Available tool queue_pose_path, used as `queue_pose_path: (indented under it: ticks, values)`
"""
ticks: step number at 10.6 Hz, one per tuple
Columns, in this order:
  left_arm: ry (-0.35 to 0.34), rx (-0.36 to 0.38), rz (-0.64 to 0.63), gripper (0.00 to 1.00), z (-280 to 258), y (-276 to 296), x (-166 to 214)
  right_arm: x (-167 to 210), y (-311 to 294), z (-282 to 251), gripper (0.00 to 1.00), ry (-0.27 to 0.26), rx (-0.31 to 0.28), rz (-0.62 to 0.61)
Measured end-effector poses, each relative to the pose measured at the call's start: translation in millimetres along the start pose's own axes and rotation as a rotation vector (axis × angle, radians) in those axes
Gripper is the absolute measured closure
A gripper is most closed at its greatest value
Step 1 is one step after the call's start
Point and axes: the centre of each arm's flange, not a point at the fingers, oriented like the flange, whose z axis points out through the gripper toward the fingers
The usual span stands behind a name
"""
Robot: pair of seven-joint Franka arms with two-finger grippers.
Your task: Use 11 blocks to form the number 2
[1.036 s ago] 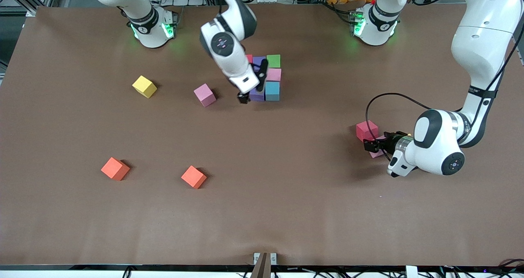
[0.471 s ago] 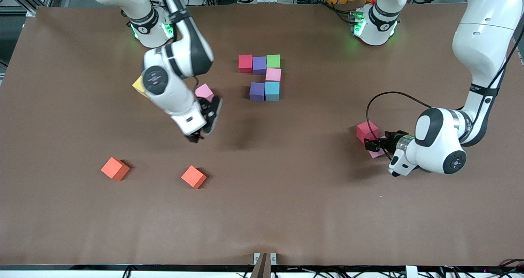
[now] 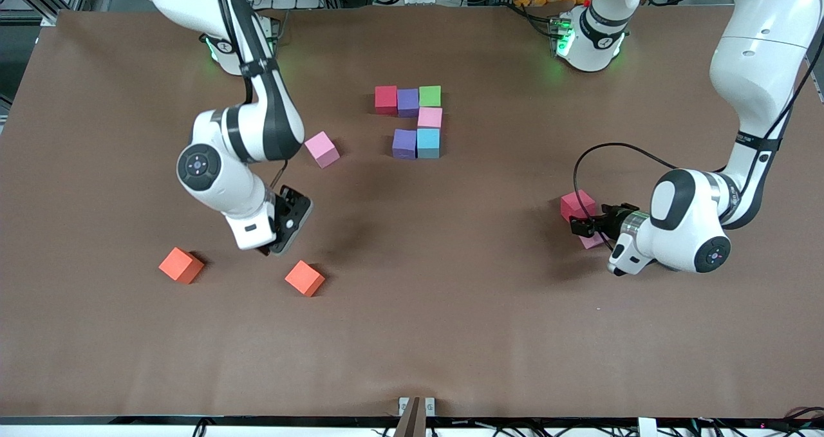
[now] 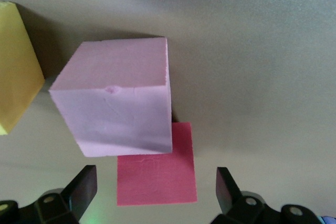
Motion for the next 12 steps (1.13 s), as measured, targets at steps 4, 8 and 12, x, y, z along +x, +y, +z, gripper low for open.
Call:
queue_pose_path:
  ticks: [4, 8, 12]
  values:
    - [-0.017, 0.008, 0.004, 0.0, 9.6, 2.3, -2.3, 15.0, 12.5, 11.4, 0.0, 0.08, -0.018, 0.36]
    - [-0.033, 0.012, -0.001, 0.0, 17.6, -1.6, -1.4, 16.1, 18.7, 45.2, 0.0, 0.086, -0.077, 0.369]
    - [-0.055, -0.006, -0.012, 0.0, 23.5, -2.9, 0.3, 9.8, 29.0, 88.2, 0.0, 0.049, -0.129, 0.139]
